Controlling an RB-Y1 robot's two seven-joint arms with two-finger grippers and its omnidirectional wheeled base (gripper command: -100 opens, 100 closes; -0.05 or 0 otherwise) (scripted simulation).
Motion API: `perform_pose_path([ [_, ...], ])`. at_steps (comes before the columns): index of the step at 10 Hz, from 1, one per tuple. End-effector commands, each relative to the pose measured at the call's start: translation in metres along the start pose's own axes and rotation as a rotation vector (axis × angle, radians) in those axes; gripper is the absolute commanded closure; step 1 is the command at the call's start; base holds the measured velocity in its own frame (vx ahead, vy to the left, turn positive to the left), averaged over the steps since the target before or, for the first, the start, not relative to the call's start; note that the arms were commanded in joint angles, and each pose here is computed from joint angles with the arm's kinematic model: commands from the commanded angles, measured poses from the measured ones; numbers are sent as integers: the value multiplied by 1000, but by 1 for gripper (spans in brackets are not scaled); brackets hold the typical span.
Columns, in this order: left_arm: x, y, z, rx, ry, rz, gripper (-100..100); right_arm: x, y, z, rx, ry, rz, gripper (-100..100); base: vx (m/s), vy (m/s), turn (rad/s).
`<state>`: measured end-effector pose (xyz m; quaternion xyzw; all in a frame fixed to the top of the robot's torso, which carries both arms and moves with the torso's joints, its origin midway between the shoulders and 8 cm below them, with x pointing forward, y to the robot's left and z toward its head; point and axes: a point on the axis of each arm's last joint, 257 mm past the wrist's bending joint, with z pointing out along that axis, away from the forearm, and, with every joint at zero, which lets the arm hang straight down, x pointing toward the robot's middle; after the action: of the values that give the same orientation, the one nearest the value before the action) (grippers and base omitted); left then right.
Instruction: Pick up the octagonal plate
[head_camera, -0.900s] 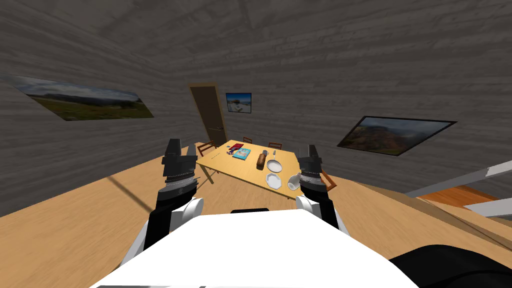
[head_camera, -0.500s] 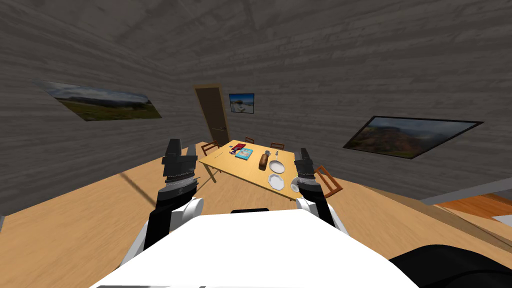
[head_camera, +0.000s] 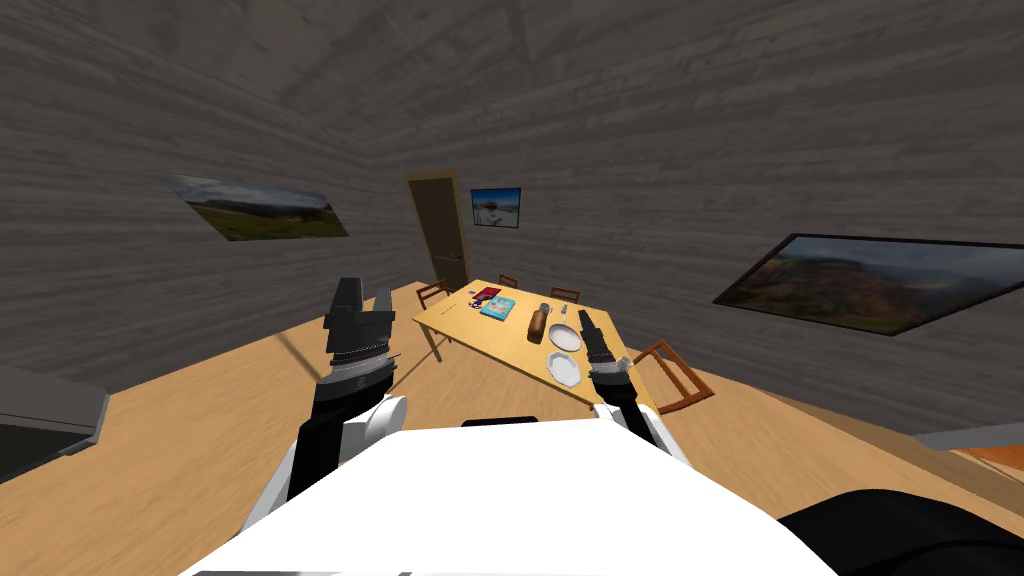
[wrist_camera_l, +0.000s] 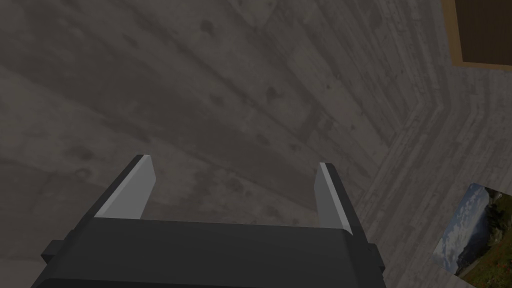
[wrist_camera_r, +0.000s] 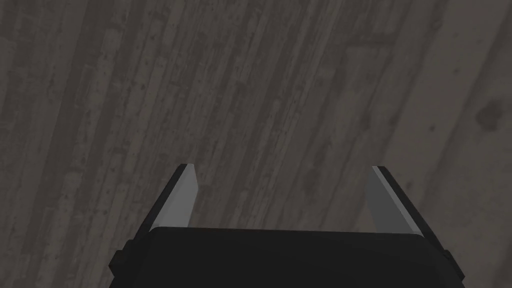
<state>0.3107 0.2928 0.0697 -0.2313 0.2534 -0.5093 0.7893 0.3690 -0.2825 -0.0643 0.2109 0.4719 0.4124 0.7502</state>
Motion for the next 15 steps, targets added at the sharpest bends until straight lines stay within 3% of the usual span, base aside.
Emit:
perform_pose_path([
  [1, 0, 0, 0, 0, 0, 0, 0, 13, -24, -11, 44, 66, -87, -100, 21, 83, 147],
  [6, 0, 0, 0, 0, 0, 0, 0, 35, -66, -33, 115, 165, -197, -100, 17, 46, 76],
  [8, 0, 0, 0, 0, 0, 0, 0, 50, -95, -52, 152, 259, -311, -100, 25, 66, 145],
  [9, 0, 0, 0, 0, 0, 0, 0, 53, -104, -58, 172, 270, -312, -100, 32, 57, 46],
  [12, 0, 0, 0, 0, 0, 0, 0, 71, -155, -99, 233, 431, -485, -100, 34, 81, 166],
  [13, 0, 0, 0, 0, 0, 0, 0, 73, -164, -107, 254, 448, -489, -100, 25, 66, 57],
  [15, 0, 0, 0, 0, 0, 0, 0, 79, -197, -140, 287, 565, -604, -100, 18, 66, 142],
])
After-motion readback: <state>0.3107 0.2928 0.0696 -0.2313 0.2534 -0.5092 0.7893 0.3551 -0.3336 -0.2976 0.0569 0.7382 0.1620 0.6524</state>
